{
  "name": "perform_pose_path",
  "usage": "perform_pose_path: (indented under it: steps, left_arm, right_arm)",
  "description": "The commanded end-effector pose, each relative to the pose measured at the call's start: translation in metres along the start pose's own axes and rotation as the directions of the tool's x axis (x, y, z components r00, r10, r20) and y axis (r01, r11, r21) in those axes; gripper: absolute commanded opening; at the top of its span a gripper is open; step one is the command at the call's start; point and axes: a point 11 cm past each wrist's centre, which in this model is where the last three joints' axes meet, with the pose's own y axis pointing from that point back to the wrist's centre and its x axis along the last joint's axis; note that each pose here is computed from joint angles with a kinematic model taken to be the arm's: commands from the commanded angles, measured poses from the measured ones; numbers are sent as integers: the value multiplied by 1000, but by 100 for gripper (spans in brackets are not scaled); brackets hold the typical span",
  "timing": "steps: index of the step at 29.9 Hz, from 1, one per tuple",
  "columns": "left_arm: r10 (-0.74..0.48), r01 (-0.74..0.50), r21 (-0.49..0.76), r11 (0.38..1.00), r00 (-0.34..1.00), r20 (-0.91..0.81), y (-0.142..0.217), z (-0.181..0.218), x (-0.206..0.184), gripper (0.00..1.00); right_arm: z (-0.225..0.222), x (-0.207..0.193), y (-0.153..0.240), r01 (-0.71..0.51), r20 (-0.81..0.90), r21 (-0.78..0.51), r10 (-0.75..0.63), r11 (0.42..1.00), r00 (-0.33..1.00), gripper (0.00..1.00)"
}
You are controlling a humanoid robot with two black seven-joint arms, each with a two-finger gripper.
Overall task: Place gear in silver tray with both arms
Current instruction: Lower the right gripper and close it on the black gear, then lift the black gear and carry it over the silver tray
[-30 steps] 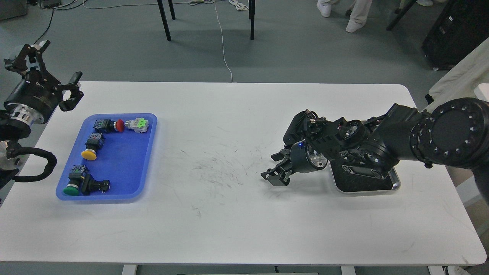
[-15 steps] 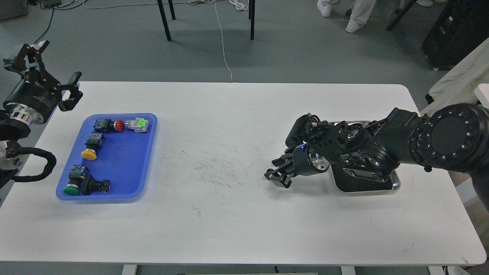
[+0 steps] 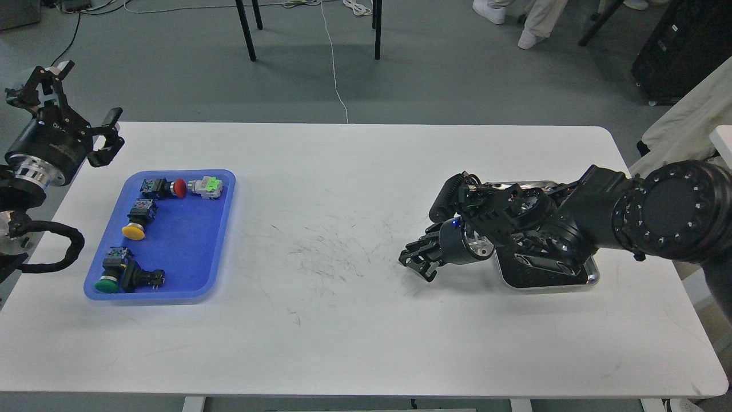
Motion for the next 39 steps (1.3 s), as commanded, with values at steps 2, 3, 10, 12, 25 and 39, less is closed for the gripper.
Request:
perform_pose_path:
  steps: [2, 3, 10, 12, 25, 39]
  left_arm:
    - [5, -5, -8, 1000, 1000, 2, 0, 4, 2, 99]
    - [3, -3, -7, 1000, 1000, 3, 0, 4, 2, 99]
    - [5, -5, -6, 1000, 1000, 3, 1, 3, 2, 99]
    - [5, -5, -6, 1000, 1000, 3, 1, 3, 2, 99]
    - [6, -6, -2, 1000, 1000, 4, 0, 1, 1, 99]
    - [15, -15, 13, 1000, 1000, -1, 3, -8, 2, 99]
  right_arm:
    - [4, -2, -1, -5, 1, -12, 5, 1000, 1000, 17]
    - [4, -2, -1, -5, 1, -12, 5, 1000, 1000, 13]
    - [8, 5, 2, -18, -6, -25, 18, 1000, 1000, 1]
    - [11, 12, 5, -27, -14, -34, 27, 999, 1000, 1]
    - [54, 47, 71, -64, -1, -143, 64, 988, 998, 1]
    - [93, -34, 135, 26, 140, -242, 9, 970, 990, 2]
